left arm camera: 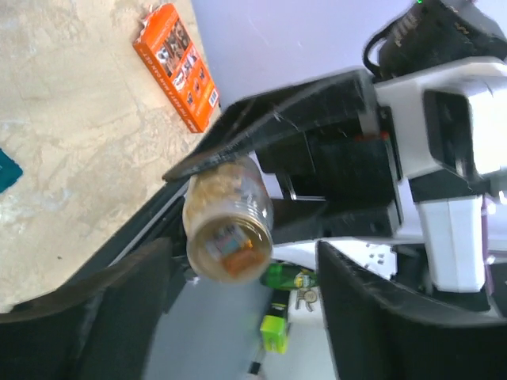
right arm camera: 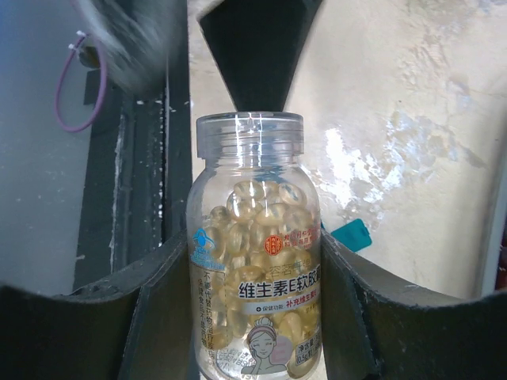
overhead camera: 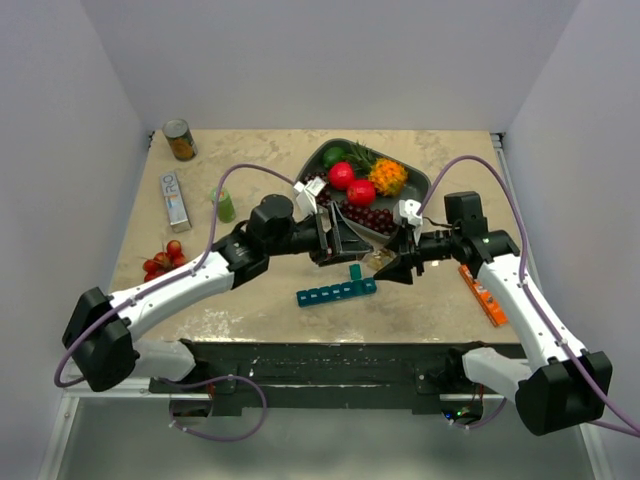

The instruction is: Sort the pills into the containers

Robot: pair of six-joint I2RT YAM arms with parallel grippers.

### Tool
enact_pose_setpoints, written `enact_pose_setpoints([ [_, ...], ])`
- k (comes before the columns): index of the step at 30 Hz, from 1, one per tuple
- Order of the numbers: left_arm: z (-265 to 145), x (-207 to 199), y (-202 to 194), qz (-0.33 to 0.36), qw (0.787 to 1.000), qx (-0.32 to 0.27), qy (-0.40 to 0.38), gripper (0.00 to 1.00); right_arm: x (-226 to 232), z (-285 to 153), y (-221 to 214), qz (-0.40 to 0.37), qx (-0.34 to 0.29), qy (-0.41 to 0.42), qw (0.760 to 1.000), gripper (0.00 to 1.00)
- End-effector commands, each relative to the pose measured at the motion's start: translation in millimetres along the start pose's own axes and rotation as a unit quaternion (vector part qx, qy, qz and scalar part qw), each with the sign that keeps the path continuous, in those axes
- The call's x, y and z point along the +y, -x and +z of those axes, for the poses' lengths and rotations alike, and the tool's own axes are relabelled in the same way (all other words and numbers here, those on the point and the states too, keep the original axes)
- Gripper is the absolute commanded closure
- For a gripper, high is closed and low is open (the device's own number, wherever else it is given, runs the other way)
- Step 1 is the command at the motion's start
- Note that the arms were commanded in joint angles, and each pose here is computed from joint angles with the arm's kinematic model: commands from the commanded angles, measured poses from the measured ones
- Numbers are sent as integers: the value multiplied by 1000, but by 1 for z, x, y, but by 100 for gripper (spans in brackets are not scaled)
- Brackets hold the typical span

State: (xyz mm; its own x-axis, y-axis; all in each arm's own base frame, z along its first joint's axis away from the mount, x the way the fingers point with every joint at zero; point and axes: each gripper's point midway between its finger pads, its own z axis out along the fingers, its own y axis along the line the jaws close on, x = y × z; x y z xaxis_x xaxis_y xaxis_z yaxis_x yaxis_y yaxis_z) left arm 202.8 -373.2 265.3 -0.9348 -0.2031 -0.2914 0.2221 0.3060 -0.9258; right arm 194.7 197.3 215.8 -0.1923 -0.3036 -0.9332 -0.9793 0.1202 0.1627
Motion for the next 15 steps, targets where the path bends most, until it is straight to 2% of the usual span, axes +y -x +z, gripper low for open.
enact_pose_setpoints([
  [1, -32, -45, 14, 83, 994, -42, -61, 3, -7, -3, 7, -27, -7, -19, 999, 92],
  [6, -46, -32, 19, 230, 970, -64, -50, 1, -5, -4, 7, -31, -8, -14, 999, 92],
  [9, -57, -20, 17, 329, 940, -71, -43, 1, -2, -4, 7, -31, -8, -7, 999, 92],
  [10, -65, -24, 16, 388, 917, -78, -55, 1, -2, -4, 7, -36, -8, -6, 999, 92],
  [12, -72, -14, 8, 448, 889, -74, -60, 1, 1, -4, 5, -36, -6, -2, 999, 92],
  [13, -82, -20, 2, 517, 849, -77, -82, 1, 1, -4, 4, -46, -7, 1, 999, 92],
  [15, -88, 0, -10, 578, 809, -66, -82, 1, 4, -4, 2, -50, -3, 6, 999, 92],
])
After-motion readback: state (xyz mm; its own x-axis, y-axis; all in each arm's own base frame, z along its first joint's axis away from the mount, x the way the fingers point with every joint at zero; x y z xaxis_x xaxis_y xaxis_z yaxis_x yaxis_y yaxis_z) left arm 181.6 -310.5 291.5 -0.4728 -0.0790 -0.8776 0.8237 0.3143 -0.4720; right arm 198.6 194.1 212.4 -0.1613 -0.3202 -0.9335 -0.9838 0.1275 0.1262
